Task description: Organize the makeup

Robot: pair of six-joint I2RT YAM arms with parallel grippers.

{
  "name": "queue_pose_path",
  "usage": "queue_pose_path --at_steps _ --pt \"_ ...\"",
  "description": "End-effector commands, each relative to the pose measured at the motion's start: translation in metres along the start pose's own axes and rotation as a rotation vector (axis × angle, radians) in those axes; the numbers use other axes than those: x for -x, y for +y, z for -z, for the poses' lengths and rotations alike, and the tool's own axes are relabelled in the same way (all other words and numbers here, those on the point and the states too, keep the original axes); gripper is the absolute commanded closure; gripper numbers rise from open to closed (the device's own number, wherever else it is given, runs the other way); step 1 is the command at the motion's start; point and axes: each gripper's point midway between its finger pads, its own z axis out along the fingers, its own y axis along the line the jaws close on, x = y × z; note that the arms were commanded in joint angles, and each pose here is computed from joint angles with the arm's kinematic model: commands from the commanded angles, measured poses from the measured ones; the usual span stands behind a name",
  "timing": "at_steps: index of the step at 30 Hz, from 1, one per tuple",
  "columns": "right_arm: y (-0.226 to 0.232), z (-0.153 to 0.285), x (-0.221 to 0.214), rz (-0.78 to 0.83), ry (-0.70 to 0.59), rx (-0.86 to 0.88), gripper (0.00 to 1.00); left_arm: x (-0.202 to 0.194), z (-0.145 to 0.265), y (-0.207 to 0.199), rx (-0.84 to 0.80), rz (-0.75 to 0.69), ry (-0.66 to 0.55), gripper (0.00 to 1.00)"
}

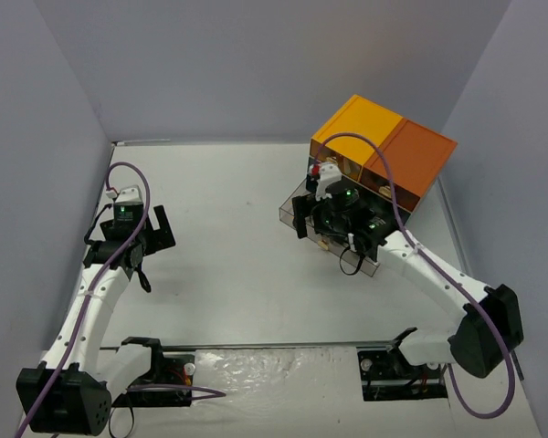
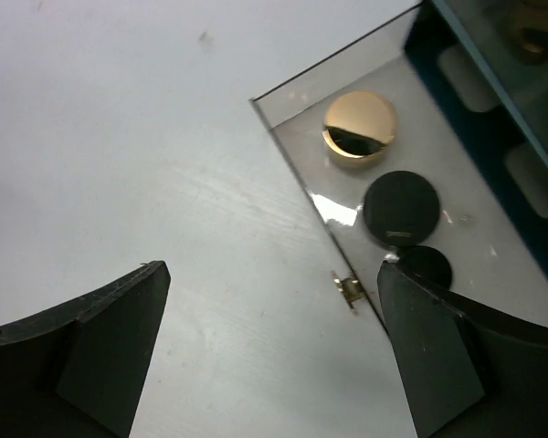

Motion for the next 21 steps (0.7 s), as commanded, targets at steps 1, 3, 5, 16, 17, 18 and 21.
queue_pose_path --at_steps 1,3,5,16,17,18,21 --pt "0.042 -0.025 -0.024 0.164 0.097 0.155 0.05 0.026 0.009 -0.002 -0.012 0.016 -0.09 0.03" --pt "0.048 -0.036 -0.04 0.169 0.15 0.184 0.05 0.026 0.009 -0.001 -0.009 0.016 -0.093 0.03" --pt "0.044 -0.045 -0.052 0.175 0.181 0.165 0.06 0.026 0.01 -0.001 -0.009 0.016 -0.093 0.03" --pt "-0.019 -0.074 -0.071 0.224 0.238 -0.086 0.05 0.027 0.01 -0.001 -0.01 0.015 -0.097 0.03" --pt "-0.025 -0.075 -0.069 0.223 0.233 -0.109 0.05 0.027 0.01 -0.001 -0.01 0.014 -0.096 0.03" --pt "-0.034 -0.075 -0.068 0.218 0.233 -0.137 0.05 0.026 0.01 -0.001 -0.01 0.014 -0.096 0.03" --pt "-0.057 -0.074 -0.062 0.202 0.224 -0.213 0.04 0.027 0.01 -0.001 -0.009 0.014 -0.097 0.03"
